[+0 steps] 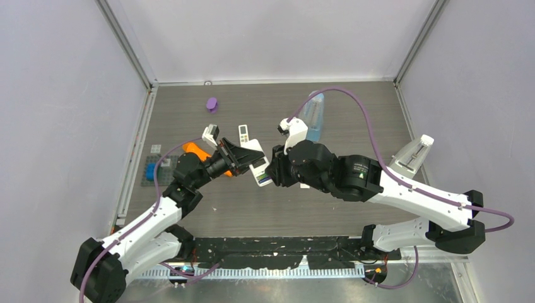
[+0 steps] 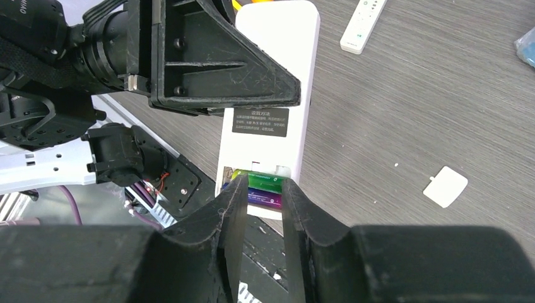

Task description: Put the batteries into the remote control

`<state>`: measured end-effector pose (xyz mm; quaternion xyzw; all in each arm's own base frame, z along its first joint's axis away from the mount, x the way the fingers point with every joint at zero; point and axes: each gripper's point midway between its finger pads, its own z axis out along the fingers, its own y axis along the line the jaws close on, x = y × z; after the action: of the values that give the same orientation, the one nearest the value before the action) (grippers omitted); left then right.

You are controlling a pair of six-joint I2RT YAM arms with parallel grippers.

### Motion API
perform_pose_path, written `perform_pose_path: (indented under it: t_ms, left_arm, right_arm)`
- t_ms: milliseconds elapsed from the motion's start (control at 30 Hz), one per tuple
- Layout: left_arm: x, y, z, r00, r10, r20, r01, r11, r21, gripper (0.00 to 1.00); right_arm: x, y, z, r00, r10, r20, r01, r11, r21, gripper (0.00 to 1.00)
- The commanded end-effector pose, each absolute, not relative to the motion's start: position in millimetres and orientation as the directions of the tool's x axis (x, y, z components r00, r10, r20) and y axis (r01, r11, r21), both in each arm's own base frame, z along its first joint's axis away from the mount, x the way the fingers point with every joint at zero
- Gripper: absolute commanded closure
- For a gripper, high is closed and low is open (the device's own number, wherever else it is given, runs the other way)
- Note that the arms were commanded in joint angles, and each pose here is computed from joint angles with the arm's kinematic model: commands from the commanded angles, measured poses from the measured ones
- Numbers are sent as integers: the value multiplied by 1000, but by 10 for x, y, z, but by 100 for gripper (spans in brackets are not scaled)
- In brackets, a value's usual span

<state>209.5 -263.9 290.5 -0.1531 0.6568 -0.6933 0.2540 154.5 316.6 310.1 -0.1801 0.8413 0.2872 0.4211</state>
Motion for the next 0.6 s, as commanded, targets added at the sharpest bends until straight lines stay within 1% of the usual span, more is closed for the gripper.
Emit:
perform_pose_path:
  t_ms: [0, 267, 567]
  left_arm:
    - [2051, -2627, 3164, -814, -559, -160, 229, -54, -972, 100]
    - [2057, -2629, 3163, -814, -559, -154, 224, -58, -973, 100]
    - [2074, -2630, 3173, -813, -563, -147, 223, -67, -973, 100]
  right_arm:
    - [1553, 3222, 3148, -580, -32, -814, -548, 754, 361, 69]
    - [1525, 3260, 3144, -591, -30, -806, -556, 739, 380, 72]
    - [1499, 3273, 3129, -600, -31, -799, -559, 731, 391, 80]
